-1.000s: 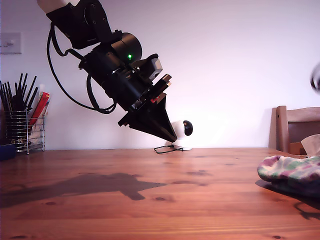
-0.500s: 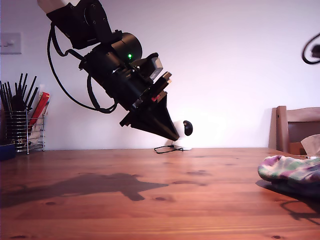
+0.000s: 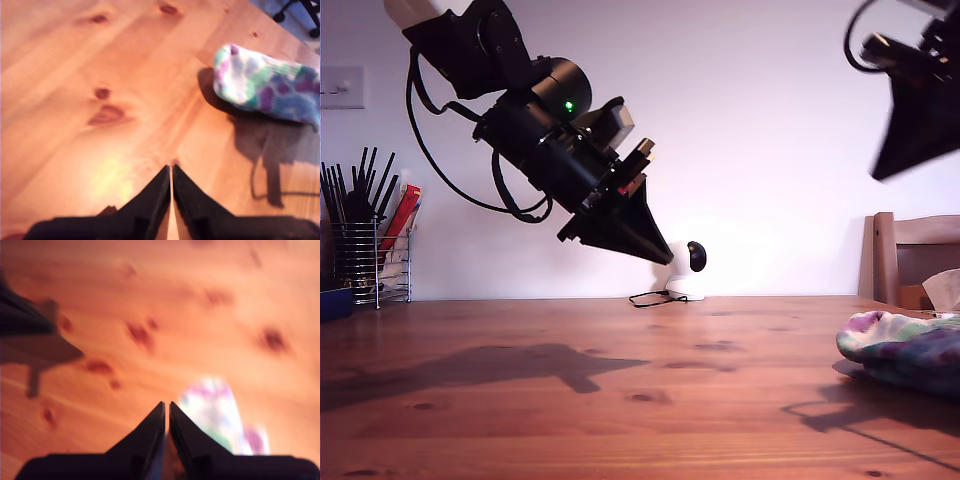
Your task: Fold the socks in front of you. After folding them, place them to the right side.
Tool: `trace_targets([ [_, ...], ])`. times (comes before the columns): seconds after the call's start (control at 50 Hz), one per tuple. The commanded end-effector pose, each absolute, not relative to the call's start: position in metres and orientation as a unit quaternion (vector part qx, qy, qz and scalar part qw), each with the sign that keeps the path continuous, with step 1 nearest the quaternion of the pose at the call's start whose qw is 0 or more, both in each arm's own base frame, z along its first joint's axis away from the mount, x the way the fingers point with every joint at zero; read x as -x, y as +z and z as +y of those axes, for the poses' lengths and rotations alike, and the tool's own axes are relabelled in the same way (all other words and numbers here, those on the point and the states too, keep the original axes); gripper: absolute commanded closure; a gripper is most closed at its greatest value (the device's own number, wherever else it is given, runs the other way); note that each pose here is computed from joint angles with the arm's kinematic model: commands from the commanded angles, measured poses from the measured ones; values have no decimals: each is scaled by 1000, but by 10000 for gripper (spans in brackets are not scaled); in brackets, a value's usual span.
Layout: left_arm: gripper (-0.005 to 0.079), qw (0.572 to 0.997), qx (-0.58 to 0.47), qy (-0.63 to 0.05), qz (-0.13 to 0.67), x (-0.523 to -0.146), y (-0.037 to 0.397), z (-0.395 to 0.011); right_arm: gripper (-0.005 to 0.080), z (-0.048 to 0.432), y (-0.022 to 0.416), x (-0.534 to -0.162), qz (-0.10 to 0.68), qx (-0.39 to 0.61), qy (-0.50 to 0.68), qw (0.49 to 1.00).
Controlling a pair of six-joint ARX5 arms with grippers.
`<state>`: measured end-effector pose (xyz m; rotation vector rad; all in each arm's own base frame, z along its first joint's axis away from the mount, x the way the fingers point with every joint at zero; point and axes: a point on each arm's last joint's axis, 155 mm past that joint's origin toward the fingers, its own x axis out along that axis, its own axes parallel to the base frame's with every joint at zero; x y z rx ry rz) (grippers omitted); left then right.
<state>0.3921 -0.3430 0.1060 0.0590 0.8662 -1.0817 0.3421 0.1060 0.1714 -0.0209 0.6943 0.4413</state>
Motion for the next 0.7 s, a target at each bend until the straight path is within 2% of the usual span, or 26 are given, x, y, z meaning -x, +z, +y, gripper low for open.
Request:
trace_targets([
  [0.0, 761, 781, -27, -510, 360, -391, 141, -346, 765, 114, 166, -339, 334, 14, 237, 912],
  [0.28, 761, 802, -33, -526, 281, -378, 200, -339, 765, 145, 174, -333, 291, 24, 314, 903],
  [0.68, 761, 833, -36, -519, 188, -334, 221, -307, 765, 201, 197, -321, 215, 47, 389, 894],
])
